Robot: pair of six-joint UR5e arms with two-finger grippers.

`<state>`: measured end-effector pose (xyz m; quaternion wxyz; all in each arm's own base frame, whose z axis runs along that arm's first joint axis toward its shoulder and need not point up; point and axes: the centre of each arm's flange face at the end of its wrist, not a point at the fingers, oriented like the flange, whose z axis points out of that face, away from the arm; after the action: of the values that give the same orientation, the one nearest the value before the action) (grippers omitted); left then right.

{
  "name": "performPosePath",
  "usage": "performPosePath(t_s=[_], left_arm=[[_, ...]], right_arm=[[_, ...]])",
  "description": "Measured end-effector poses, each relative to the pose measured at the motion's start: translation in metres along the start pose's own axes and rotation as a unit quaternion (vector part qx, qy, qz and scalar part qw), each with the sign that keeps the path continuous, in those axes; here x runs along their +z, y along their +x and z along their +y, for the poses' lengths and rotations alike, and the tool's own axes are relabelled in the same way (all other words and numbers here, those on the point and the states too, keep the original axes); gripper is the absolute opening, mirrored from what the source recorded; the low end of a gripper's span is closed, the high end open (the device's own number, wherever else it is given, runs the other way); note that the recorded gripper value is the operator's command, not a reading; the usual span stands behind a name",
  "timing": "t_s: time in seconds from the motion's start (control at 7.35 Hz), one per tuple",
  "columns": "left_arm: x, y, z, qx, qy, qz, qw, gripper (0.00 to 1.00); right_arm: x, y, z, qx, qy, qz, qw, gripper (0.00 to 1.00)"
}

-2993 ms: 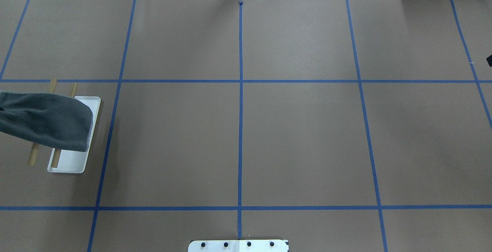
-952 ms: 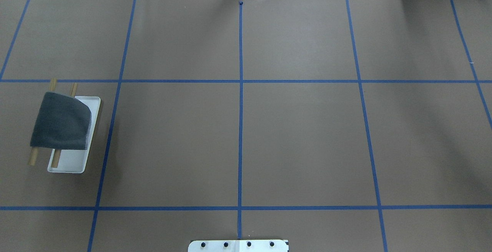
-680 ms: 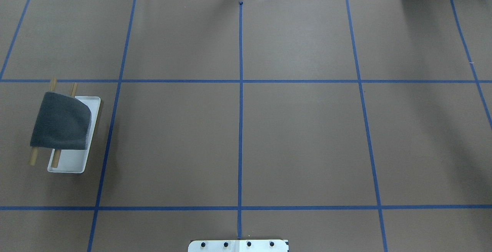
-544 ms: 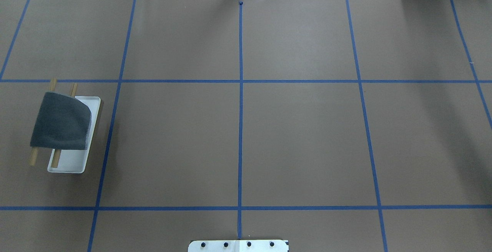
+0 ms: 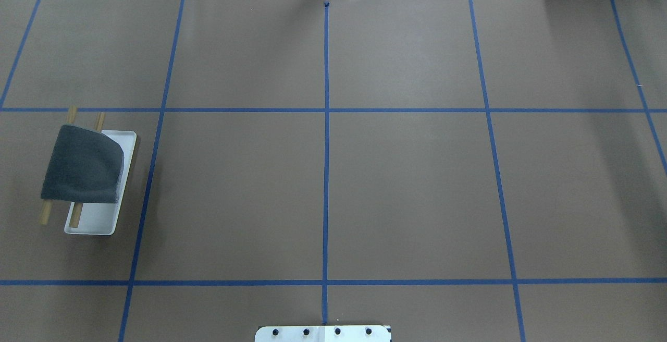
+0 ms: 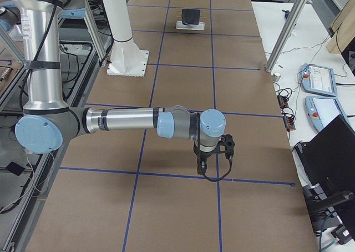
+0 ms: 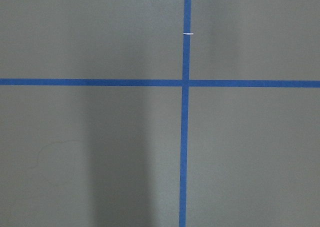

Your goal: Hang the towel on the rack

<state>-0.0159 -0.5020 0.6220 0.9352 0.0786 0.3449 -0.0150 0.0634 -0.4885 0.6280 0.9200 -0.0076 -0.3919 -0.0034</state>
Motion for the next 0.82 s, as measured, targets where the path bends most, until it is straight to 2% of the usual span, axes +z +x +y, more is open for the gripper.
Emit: performPosePath(t_s=[0.27,0.54,0.82], left_arm=[[-0.023,-0.011,0.003,-0.039,-0.007,0.054,0.9978,0.98],[-0.036,-0.017,0.005,-0.059,-0.008,0.065,0.9961,0.98],[-0.034,-0.024,0.009,-0.067,-0.014,0.063,0.9957,0.98]], right_arm=[[0.000,0.004,0.003,0.003,0.001,0.007,1.0000,1.00],[-0.001,0.002,0.002,0.004,0.003,0.008,1.0000,1.00],[-0.008,-0.005,0.001,0.008,0.010,0.006,0.9999,1.00]])
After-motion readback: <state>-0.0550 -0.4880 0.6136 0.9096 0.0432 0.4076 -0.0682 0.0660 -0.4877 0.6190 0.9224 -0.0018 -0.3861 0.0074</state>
